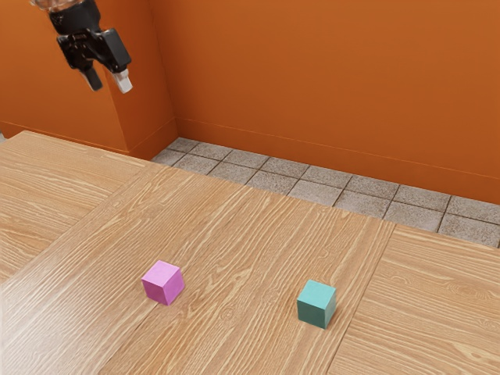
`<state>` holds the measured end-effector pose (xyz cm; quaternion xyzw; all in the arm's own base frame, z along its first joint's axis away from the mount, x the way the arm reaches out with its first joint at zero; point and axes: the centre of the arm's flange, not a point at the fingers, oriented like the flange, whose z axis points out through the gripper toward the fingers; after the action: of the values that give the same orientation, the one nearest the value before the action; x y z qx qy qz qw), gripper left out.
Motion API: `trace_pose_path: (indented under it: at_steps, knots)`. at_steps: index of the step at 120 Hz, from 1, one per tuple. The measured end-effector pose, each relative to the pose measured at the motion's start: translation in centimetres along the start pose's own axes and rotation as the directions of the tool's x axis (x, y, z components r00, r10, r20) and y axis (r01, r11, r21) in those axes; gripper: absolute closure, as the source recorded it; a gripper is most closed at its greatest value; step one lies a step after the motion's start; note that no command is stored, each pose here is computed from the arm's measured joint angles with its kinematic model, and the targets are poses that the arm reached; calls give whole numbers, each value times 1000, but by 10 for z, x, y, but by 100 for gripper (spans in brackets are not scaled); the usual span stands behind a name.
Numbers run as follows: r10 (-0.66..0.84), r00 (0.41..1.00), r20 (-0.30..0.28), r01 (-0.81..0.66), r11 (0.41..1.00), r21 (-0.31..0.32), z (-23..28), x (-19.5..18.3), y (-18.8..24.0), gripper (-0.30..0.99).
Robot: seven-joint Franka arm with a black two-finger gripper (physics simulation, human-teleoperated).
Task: Pick up the blue block with one arm, and put the blue block on the pink block with one arm
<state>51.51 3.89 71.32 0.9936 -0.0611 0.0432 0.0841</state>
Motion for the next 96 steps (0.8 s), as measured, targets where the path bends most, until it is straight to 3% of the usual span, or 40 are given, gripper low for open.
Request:
trace_pose_path:
  at_steps: [15, 23, 27, 32, 39, 45, 51, 57, 71, 81, 96]
  knots:
    - [-69, 998, 11, 69, 998, -3, 33, 24, -26, 2]
    - [-116, 993, 38, 114, 992, 46, 59, 48, -37, 3]
    - [-84, 994, 67, 79, 995, 65, 82, 65, -8, 3]
    - [19, 992, 122, -27, 997, 66, 123, 81, 69, 3]
    - [126, 971, 202, -137, 990, 42, 195, 67, 153, 4]
    - [131, 964, 230, -144, 989, 38, 238, 54, 174, 4]
    - [74, 968, 239, -88, 995, 50, 277, 59, 162, 4]
    - [17, 974, 226, -33, 997, 65, 310, 76, 152, 4]
    - [5, 988, 153, -15, 998, 62, 354, 115, 186, 4]
    - [-22, 986, 168, 16, 999, 42, 386, 85, 197, 4]
    - [-25, 991, 133, 22, 999, 24, 407, 68, 235, 5]
